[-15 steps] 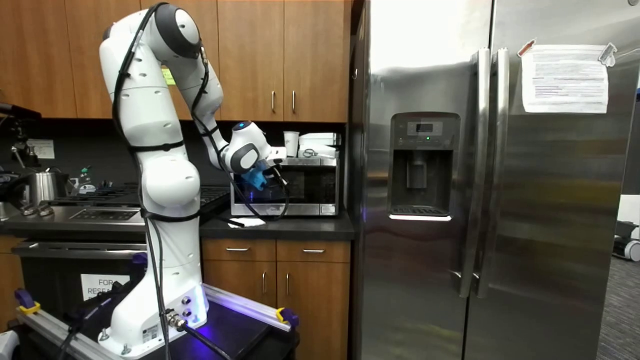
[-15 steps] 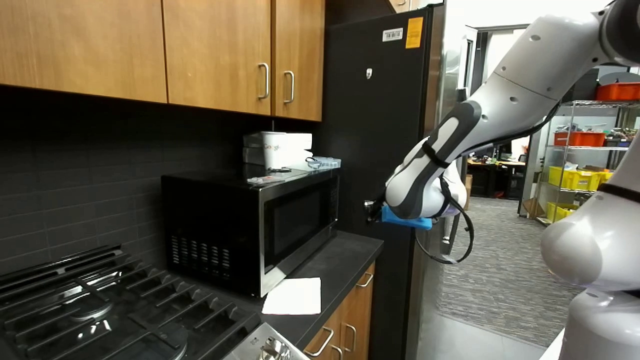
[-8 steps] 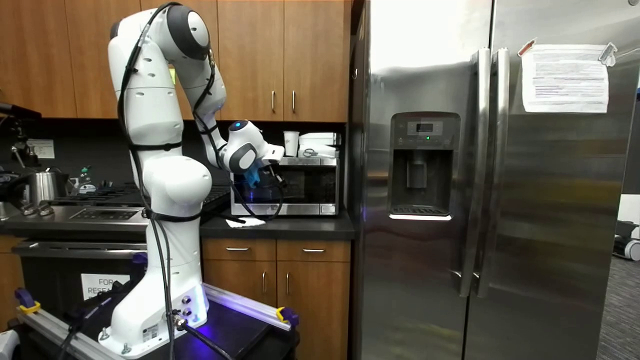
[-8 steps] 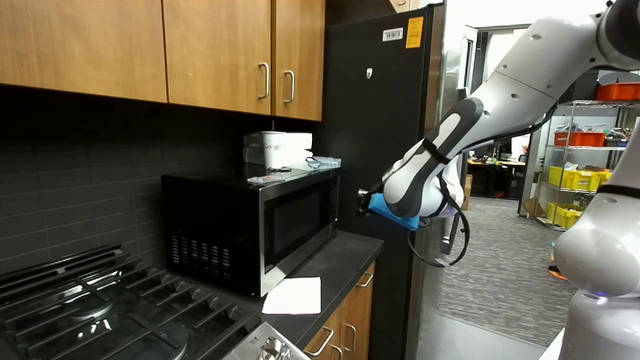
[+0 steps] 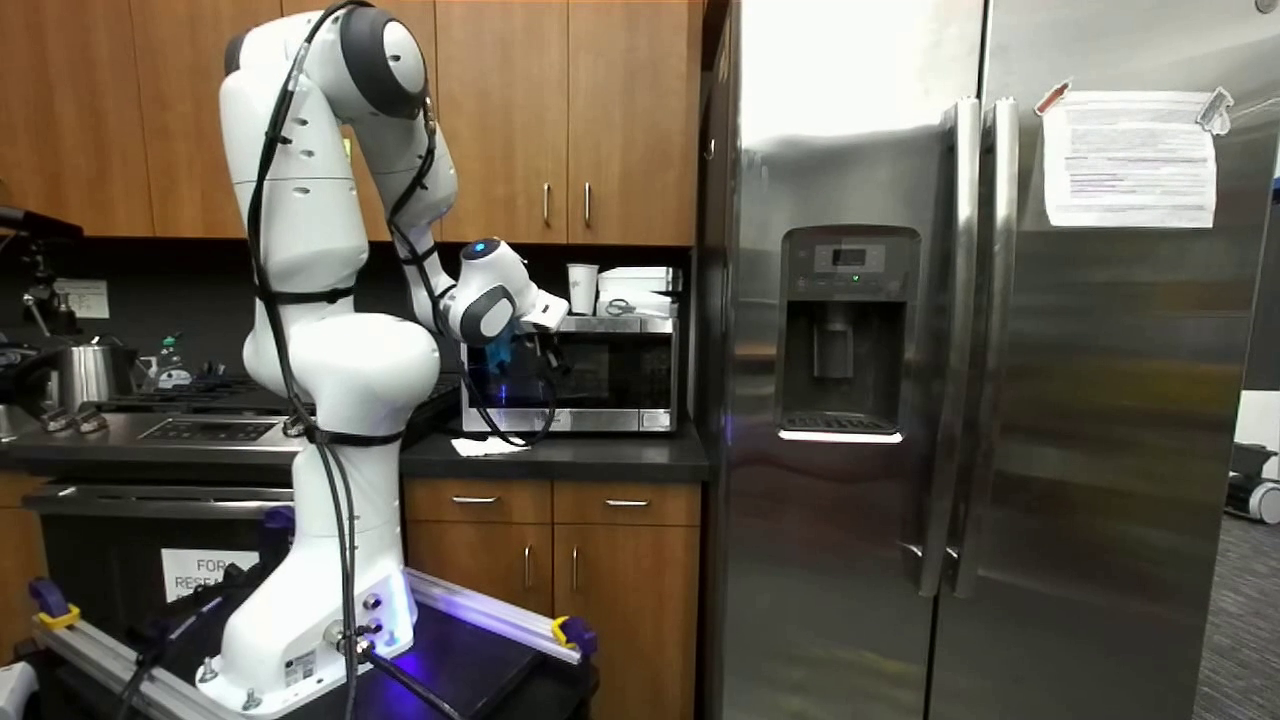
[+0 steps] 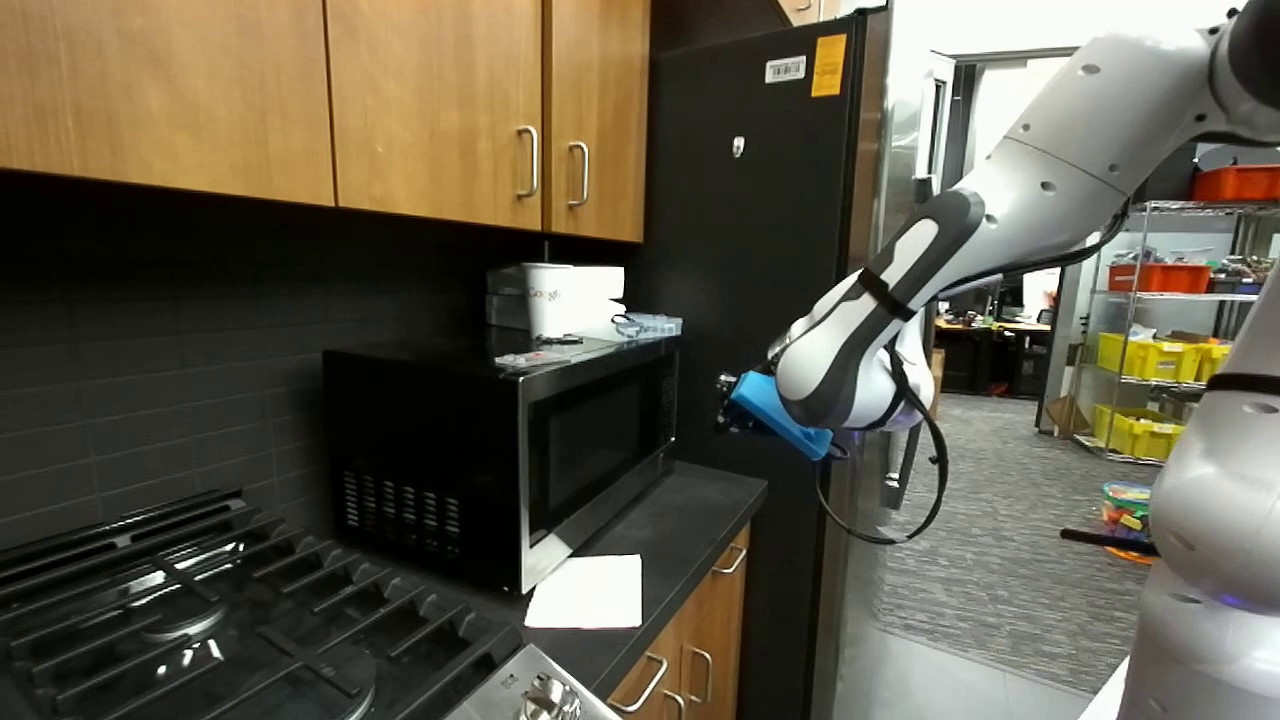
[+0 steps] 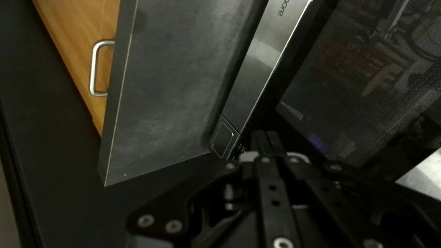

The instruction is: Press a button on the right side of the microwave

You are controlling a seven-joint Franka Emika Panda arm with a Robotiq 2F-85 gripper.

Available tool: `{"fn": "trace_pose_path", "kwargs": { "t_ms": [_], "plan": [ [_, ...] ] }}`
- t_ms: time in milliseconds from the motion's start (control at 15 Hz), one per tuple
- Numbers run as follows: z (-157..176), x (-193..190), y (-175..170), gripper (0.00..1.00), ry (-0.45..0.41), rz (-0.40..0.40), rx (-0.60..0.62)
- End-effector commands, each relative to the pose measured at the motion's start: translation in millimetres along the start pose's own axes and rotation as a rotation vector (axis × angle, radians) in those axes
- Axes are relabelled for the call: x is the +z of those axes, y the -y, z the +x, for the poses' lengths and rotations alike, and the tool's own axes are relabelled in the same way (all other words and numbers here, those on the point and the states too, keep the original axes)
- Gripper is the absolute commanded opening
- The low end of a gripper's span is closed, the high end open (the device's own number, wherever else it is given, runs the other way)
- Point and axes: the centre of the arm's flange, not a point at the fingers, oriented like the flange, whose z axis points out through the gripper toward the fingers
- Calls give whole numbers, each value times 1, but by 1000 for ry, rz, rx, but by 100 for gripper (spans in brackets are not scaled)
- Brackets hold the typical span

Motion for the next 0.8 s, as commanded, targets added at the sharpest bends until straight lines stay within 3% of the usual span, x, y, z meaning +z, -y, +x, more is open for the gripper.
{"fn": "trace_pose_path", "kwargs": {
  "t_ms": [0,733],
  "plan": [
    [4,-11,-22,0,33,18,28],
    [53,1,-44,0,29,95,18]
  ]
}}
